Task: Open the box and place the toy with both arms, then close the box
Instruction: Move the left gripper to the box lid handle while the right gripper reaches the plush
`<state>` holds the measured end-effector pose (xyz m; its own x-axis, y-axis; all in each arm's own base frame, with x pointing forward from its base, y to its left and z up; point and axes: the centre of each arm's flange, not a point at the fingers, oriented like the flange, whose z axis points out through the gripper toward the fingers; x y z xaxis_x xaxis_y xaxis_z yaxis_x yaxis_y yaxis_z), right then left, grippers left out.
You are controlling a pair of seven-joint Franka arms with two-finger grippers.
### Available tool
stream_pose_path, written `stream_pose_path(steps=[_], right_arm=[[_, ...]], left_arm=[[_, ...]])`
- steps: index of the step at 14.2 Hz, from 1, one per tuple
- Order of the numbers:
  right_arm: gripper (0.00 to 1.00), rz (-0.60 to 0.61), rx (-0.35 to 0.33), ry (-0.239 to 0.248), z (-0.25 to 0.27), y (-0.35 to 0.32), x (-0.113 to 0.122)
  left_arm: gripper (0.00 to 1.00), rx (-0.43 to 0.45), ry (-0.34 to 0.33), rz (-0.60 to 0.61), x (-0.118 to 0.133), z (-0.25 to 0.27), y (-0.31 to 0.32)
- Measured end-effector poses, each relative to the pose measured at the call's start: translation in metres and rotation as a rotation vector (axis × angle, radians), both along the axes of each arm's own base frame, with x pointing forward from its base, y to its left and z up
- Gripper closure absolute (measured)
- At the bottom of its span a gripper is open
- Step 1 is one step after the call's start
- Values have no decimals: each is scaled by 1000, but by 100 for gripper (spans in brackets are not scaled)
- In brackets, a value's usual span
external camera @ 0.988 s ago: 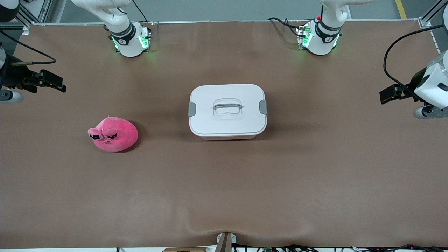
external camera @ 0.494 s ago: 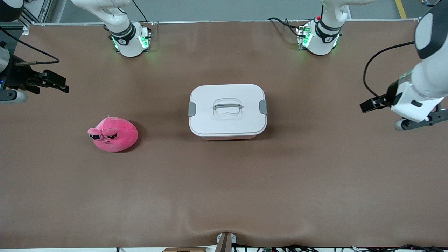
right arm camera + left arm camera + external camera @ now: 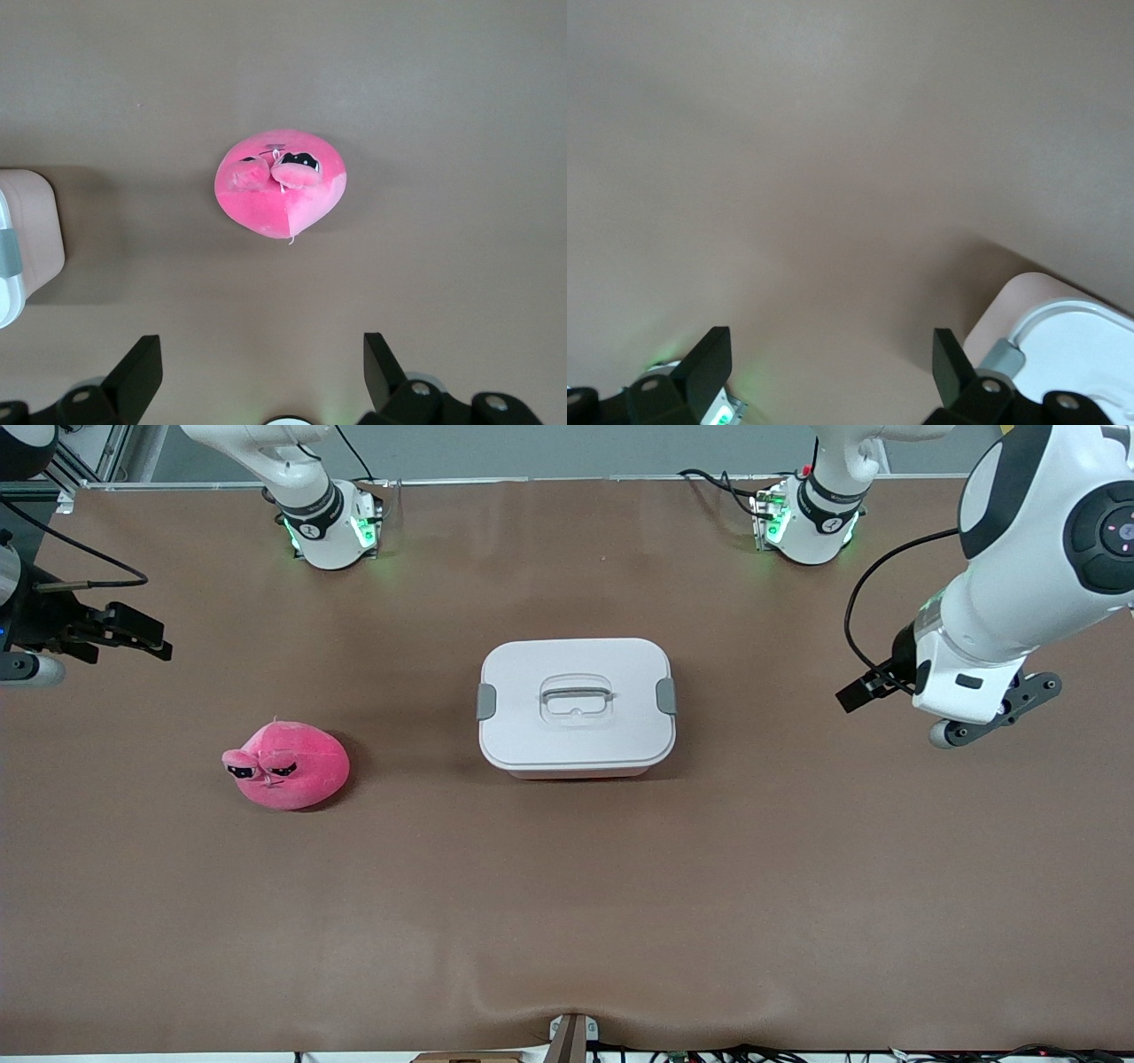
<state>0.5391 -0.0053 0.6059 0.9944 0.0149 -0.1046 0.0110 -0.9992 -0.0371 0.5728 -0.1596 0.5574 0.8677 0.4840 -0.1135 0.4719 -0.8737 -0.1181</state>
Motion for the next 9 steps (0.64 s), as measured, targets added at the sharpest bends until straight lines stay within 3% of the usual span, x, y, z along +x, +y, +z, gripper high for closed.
stream_pose_path(steps=[4,9], right_arm=[[0,2,0,4,-2,0,1],[0,3,-1,-2,-10,0,8]], left_arm=[[0,-26,6,140,-2,0,-11],[0,10,-16,344,-18,-2,-67]])
